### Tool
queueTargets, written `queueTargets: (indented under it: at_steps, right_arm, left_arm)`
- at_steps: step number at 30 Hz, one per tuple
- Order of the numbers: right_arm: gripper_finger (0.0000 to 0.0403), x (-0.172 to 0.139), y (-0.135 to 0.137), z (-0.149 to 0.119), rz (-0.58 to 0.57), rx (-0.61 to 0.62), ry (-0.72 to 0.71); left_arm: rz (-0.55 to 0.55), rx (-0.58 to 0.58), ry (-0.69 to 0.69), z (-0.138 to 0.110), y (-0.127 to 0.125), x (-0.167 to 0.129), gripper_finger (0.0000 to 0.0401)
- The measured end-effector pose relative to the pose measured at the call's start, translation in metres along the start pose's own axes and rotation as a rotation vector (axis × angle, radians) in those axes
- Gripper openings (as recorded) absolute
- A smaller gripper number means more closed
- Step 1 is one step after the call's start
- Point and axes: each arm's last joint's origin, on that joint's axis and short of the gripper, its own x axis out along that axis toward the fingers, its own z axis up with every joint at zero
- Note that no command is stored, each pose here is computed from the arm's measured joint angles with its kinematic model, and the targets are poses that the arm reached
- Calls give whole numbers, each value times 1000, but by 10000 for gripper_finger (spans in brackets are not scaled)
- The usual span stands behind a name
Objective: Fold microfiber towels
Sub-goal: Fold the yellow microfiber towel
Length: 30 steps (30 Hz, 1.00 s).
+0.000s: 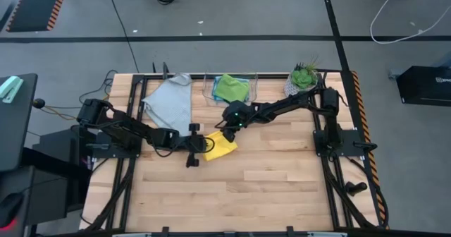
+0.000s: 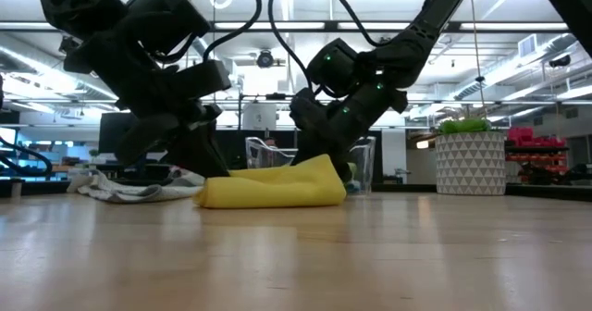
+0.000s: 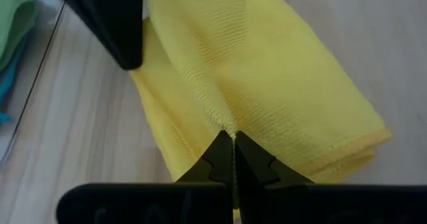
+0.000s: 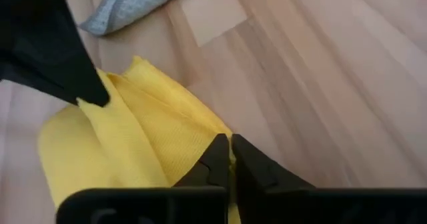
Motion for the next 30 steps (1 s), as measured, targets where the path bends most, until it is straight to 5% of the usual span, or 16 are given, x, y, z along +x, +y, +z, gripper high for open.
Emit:
queueTargets:
  at_steps: [24, 30]
  right_arm:
    - [14, -2, 20, -14, -74, -19, 76]
    - [15, -2, 19, -16, -86, -17, 84]
  left_arm:
    - [100, -288, 101, -11, 2, -1, 9]
    - [101, -297, 110, -11, 3, -3, 87]
